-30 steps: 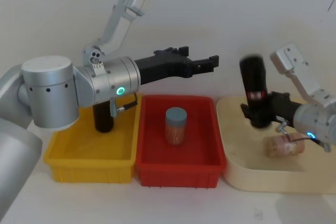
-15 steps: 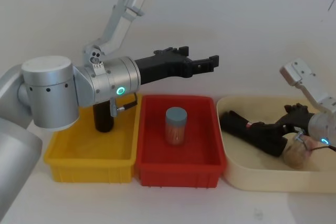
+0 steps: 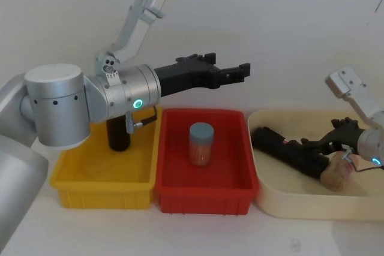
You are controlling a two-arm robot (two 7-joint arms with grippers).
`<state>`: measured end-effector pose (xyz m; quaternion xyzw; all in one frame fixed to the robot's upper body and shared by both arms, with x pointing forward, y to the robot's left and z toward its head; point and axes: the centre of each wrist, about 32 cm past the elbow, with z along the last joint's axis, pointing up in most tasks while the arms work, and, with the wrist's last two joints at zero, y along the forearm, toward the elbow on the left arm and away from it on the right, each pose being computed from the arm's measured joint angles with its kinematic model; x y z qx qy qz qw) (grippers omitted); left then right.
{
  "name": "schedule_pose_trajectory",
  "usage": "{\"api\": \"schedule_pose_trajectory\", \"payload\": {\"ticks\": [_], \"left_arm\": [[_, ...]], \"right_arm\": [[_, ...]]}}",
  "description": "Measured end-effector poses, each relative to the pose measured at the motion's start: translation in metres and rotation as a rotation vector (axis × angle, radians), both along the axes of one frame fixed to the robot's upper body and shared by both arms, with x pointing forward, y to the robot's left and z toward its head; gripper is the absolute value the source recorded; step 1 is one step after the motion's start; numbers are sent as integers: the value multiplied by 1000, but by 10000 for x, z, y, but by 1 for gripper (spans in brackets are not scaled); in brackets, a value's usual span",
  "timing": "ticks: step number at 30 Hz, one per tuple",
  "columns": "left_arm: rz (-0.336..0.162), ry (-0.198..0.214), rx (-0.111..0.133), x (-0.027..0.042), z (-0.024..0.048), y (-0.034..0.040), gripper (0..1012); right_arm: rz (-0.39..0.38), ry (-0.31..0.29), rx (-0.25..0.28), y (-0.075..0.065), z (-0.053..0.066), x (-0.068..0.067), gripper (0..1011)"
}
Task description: Pick up the garbage bag with the one hand and transfer it to the other hand.
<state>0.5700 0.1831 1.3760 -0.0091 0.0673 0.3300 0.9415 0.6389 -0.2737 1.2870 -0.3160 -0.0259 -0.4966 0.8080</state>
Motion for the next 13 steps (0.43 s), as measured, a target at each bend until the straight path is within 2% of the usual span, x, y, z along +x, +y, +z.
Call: {"api": "schedule_pose_trajectory", "payload": {"ticks": [13], "left_arm": [[0, 0, 0, 0, 0, 0, 1001]], "right_arm": [[-10, -93, 36, 25, 134, -142, 999]]}}
